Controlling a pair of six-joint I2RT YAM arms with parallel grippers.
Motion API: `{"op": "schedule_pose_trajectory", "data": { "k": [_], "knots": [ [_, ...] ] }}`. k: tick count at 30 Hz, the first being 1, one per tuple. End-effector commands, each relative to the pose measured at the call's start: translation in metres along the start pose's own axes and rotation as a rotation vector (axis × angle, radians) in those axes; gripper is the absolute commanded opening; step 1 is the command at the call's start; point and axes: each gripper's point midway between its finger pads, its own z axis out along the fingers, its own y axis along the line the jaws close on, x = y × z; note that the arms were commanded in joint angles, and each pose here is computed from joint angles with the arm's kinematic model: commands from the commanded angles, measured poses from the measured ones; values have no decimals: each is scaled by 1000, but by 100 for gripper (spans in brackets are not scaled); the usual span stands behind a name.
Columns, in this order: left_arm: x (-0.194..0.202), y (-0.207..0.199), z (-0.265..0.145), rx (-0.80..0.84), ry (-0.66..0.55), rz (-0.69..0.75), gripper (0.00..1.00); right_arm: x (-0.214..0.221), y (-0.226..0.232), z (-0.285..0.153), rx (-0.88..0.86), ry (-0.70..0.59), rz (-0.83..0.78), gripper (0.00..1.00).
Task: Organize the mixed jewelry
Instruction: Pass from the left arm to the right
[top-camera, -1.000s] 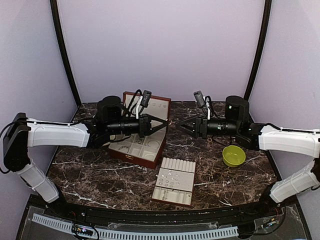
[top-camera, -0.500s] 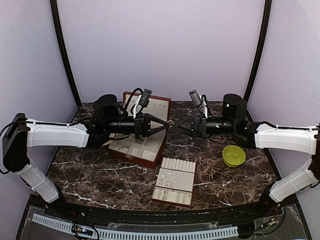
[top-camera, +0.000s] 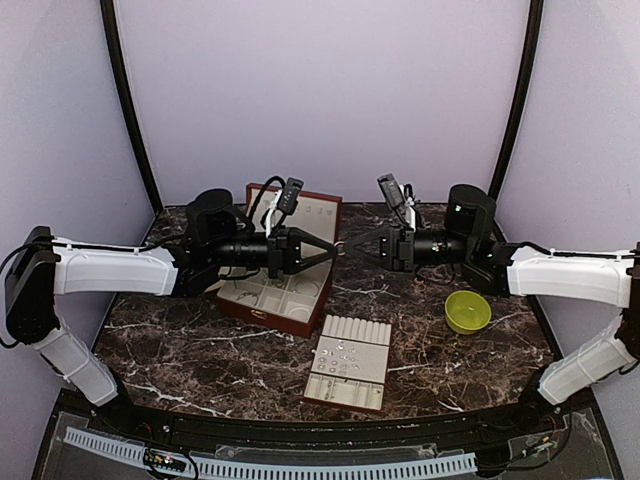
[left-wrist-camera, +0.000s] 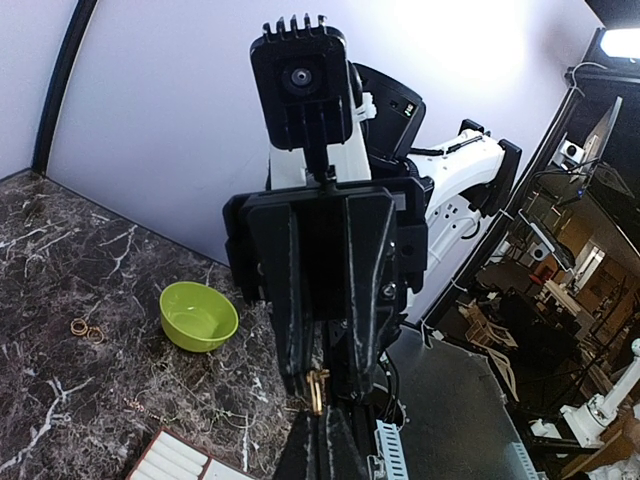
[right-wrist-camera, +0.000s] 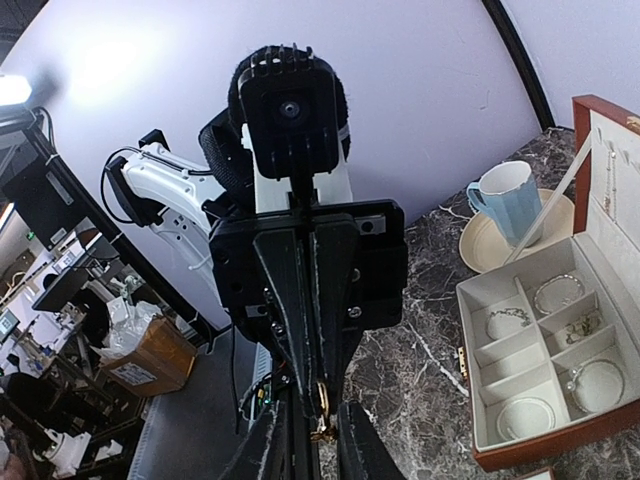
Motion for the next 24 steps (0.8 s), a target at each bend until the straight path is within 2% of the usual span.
{"op": "schedule_pose_trajectory", "data": {
  "k": [1,17,19,20,24],
  "knots": [
    [-8,-7,-6,13,-25,30,0,-13,13,3,-46,-27,-41,17],
    [-6,-1,-6,-19,-27,26,0,-15,8,0,-8,-47,-41,1],
    [-6,2,-7,-32,-28,25,6,-15,7,0,3,-53,-39,0],
    [-4,3,-7,-38,-24,22,14,-16,5,-1,12,-56,-37,0],
    [-4,10,-13,-79,-37,26,35,-15,1,-5,42,-68,-33,0]
  ]
}}
